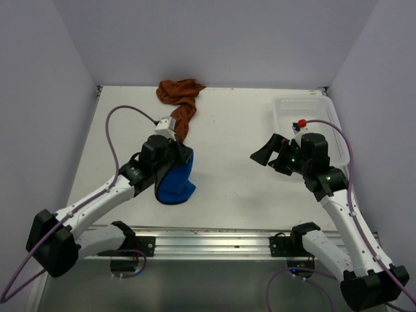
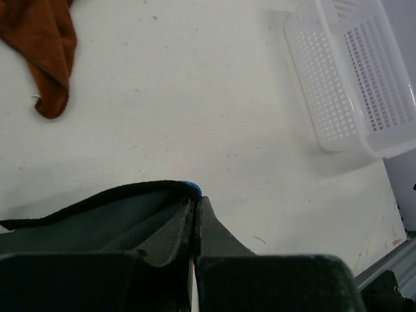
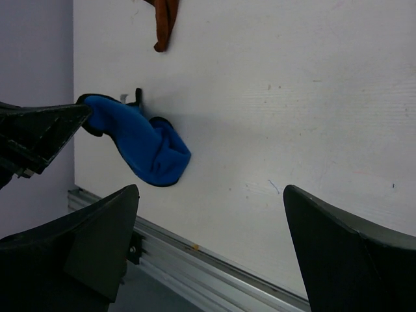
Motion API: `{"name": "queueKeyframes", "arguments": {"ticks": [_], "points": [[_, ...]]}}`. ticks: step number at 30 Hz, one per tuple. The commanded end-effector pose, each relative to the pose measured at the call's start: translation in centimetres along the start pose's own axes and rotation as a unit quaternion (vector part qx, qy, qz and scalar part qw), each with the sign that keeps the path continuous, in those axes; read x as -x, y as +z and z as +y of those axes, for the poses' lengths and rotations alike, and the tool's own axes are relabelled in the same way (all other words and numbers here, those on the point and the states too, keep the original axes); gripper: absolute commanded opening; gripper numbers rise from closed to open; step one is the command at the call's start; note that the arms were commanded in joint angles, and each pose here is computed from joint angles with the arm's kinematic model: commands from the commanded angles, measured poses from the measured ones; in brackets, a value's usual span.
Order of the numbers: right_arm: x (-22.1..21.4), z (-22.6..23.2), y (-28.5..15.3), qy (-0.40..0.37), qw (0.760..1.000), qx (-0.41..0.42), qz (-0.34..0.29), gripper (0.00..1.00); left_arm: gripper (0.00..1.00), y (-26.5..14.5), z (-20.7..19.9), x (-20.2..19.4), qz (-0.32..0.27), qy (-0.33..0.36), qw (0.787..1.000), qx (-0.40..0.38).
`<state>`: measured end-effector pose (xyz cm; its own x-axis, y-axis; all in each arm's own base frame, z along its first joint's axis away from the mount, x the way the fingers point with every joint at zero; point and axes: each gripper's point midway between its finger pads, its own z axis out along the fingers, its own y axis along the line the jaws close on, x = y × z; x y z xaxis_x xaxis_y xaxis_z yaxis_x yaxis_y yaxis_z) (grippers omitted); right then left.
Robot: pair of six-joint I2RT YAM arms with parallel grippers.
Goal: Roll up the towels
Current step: Move the towel to the center of the board, then flatten the towel
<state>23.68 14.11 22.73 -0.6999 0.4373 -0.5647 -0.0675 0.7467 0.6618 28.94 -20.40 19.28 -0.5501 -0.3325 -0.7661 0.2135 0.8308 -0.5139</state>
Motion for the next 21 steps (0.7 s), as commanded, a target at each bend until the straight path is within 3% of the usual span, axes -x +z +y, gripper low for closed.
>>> {"name": "queueKeyframes", "arguments": {"ticks": [1,6,7,8,10,11,14,17,21], "points": [[0.8,-0.5,0.9,0.005,1.0,-0.019,-0.009,0.97,0.0,2.6,-5.7,4.4,-0.074,0.018,0.995,-0.057],[1.6,-1.3,1.7,0.007,0.999,-0.044,-0.017,0.94,0.0,7.4,-9.0,0.5,-0.024,0.029,0.995,-0.095],[1.6,-1.5,1.8,0.008,0.999,-0.048,-0.018,0.94,0.28,7.8,-9.8,-0.5,-0.007,0.035,0.993,-0.11],[1.6,-1.7,2.0,0.01,0.998,-0.052,-0.017,0.93,0.45,8.4,-10.0,-1.1,0.003,0.039,0.993,-0.112],[1.5,-2.1,2.5,0.014,0.998,-0.059,-0.016,0.93,0.69,9.2,-10.4,-2.3,0.023,0.05,0.993,-0.108],[1.5,-2.2,2.7,0.016,0.998,-0.062,-0.017,0.92,0.73,9.1,-10.3,-2.4,0.023,0.055,0.992,-0.108],[1.6,-2.8,3.5,0.024,0.997,-0.069,-0.017,0.89,0.84,8.1,-9.5,-1.2,0.005,0.069,0.994,-0.087],[1.6,-2.8,4.8,0.031,0.998,-0.062,-0.007,0.81,0.87,6.8,-8.8,1.1,-0.014,0.08,0.994,-0.067],[1.7,-1.8,7.0,0.016,0.998,-0.058,0.015,0.78,0.88,5.8,-5.1,3.1,-0.019,0.08,0.996,-0.015]]}}
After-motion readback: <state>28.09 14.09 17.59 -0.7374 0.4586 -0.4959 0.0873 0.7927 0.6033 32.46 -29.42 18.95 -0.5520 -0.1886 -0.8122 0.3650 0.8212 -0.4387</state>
